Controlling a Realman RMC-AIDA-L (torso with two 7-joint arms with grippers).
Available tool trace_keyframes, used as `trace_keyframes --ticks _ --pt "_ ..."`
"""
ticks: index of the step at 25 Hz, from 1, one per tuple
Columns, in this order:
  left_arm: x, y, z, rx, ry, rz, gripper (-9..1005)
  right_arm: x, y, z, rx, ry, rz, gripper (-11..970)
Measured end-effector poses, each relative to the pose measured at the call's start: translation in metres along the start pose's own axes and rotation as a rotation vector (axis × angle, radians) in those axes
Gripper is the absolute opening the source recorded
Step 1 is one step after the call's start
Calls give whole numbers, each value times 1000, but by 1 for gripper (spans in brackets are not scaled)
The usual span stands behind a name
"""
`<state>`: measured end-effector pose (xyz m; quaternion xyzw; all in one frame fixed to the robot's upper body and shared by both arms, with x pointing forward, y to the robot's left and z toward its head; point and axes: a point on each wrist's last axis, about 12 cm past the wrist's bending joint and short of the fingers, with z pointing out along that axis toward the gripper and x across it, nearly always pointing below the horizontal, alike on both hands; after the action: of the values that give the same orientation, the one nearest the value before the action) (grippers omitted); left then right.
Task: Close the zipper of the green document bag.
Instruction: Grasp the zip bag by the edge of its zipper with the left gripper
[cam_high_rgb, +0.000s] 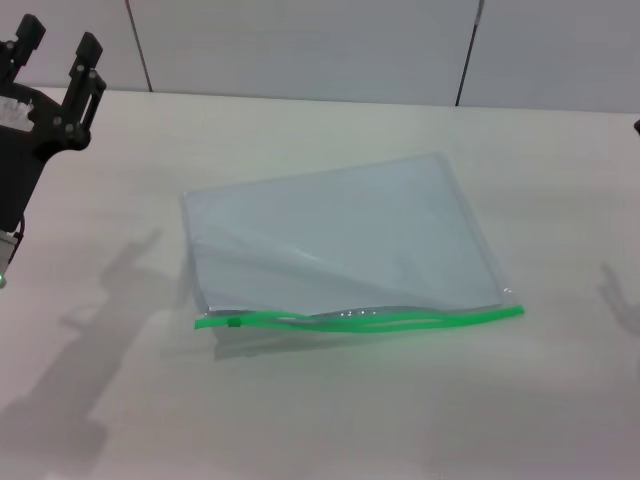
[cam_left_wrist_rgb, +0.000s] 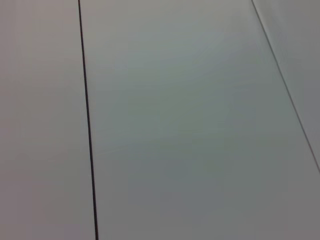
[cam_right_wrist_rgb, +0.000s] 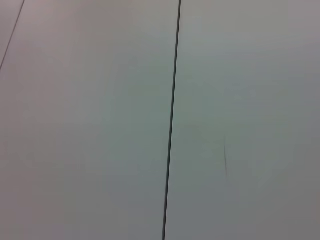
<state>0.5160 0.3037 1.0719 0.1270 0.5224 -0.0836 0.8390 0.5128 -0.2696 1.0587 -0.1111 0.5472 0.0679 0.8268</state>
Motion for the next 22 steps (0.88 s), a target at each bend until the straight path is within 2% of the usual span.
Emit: trace_keyframes --ticks 10,12,14,15,16,18,19,20,21,22 --pt "0 0 0 5 2 1 568 0 0 0 2 1 0 845" --pt "1 -3 -1 34 13 1 568 0 0 0 0 0 0 845" --pt "4 -11 -3 128 43 2 568 0 0 0 -1 0 0 844" --pt "7 -19 -7 235 78 12 568 0 -1 -1 1 0 -2 844" --pt "7 -19 -7 235 78 12 568 0 -1 -1 1 0 -2 844" --pt "13 -32 -16 438 145 36 568 0 -1 -1 3 0 -2 844" --pt "13 -32 -16 438 145 36 568 0 -1 -1 3 0 -3 845" --pt "14 -35 -19 490 162 38 568 0 -1 -1 4 -1 -3 845" --pt "16 -41 -27 598 194 40 568 0 -1 -1 4 -1 -3 845" --pt "16 -41 -27 598 194 40 568 0 -2 -2 5 0 -4 845"
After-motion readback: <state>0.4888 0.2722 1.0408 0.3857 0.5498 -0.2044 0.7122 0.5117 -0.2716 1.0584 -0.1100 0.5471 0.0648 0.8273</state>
